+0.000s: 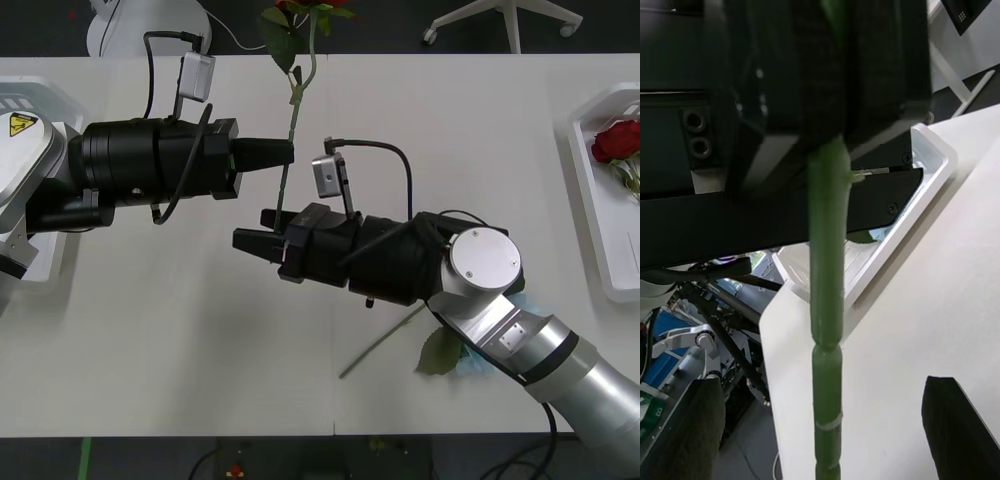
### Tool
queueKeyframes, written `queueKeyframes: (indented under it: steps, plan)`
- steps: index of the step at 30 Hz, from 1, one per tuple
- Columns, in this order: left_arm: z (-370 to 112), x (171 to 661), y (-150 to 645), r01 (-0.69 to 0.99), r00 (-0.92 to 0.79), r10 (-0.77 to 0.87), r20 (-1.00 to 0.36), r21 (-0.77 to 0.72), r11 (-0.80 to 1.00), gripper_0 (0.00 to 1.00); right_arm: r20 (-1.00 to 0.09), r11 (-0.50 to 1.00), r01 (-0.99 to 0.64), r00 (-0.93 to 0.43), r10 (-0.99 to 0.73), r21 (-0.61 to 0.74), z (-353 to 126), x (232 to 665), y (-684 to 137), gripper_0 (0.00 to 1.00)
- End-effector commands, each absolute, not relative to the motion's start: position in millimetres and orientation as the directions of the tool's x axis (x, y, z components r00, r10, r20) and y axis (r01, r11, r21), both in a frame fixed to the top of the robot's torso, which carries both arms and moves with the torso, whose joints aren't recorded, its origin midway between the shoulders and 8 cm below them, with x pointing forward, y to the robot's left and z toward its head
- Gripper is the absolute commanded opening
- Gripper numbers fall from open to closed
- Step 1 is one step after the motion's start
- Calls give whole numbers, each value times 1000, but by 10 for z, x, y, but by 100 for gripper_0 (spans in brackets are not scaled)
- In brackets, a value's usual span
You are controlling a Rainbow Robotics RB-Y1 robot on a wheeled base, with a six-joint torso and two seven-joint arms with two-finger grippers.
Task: Put the red flowers into the right box and the blue flowers into the left box
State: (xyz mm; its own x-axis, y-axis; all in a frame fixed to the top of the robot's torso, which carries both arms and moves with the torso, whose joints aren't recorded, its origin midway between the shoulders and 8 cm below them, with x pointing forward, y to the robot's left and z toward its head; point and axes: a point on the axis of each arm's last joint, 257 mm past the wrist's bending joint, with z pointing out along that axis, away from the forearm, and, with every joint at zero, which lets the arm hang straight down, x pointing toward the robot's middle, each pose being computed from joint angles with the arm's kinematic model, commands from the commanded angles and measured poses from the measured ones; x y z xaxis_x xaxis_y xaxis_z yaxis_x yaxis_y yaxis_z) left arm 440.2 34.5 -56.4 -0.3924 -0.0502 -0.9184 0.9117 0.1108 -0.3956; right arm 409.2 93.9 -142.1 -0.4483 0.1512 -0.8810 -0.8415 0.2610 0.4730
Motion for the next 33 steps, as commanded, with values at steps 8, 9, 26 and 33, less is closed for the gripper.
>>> queueKeyframes:
  steps: [8, 9, 26, 33]
  plan:
    - [-259, 4335, 181, 946, -315, -63, -947, -319, 65, 0, -840, 195, -819, -506, 198, 540, -1155, 4017, 1173, 0]
    - [-259, 4335, 181, 946, -315, -63, -947, -319, 65, 0, -837, 191, -818, -509, 199, 543, -1147, 4012, 1181, 0]
    - [-259, 4335, 181, 946, -315, -63, -947, -319, 65, 100, -824, 192, -803, -530, 203, 564, -1159, 4027, 1159, 0]
    - [-259, 4335, 181, 946, -315, -63, -947, -319, 65, 100, -820, 191, -799, -535, 204, 570, -1163, 4029, 1154, 0]
